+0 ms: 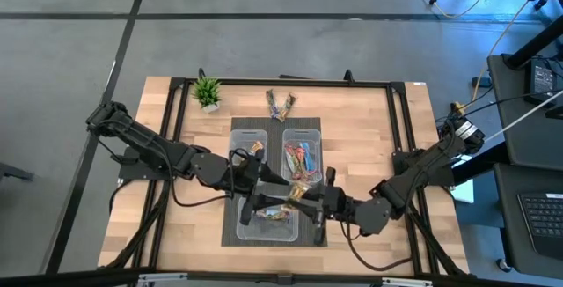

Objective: Pick and place Granola Bars by type
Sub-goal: Put the bottom yellow granola bar into the top left transparent bin

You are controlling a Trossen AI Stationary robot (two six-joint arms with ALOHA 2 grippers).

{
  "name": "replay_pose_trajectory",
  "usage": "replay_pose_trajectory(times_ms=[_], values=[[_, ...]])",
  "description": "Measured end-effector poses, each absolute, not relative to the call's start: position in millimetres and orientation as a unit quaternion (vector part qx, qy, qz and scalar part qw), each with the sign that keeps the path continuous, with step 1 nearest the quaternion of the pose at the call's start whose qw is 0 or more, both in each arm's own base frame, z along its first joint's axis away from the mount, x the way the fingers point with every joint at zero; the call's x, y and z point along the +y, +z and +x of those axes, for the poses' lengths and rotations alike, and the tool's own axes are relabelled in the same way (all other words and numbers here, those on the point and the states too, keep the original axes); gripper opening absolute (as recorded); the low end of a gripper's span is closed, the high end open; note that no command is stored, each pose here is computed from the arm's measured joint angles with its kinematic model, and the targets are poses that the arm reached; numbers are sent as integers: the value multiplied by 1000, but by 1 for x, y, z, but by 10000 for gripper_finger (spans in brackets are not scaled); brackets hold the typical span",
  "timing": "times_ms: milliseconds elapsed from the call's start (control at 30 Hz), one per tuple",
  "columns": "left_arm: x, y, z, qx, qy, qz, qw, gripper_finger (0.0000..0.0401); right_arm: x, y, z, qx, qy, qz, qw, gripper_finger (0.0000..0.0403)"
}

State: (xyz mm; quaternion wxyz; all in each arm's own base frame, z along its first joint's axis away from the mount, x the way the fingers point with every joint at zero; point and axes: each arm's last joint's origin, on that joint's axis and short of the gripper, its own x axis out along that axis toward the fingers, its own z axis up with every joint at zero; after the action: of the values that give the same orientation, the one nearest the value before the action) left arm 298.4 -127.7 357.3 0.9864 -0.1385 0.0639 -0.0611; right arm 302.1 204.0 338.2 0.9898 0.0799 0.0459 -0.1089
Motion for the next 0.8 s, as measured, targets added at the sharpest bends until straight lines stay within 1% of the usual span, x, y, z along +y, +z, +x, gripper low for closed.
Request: replay_pose_trajectory(times_ms=[300,467,600,800], values=[[-127,357,299,64,-57,-143,986,228,190,330,319,63,-83,96,990,92],[-127,357,299,64,-56,-142,986,225,185,329,323,63,-89,96,989,92],[-125,357,299,63,-54,-119,989,203,185,329,324,63,-89,96,989,92],[-113,357,304,63,-48,-126,989,149,184,329,324,63,-92,96,989,92]])
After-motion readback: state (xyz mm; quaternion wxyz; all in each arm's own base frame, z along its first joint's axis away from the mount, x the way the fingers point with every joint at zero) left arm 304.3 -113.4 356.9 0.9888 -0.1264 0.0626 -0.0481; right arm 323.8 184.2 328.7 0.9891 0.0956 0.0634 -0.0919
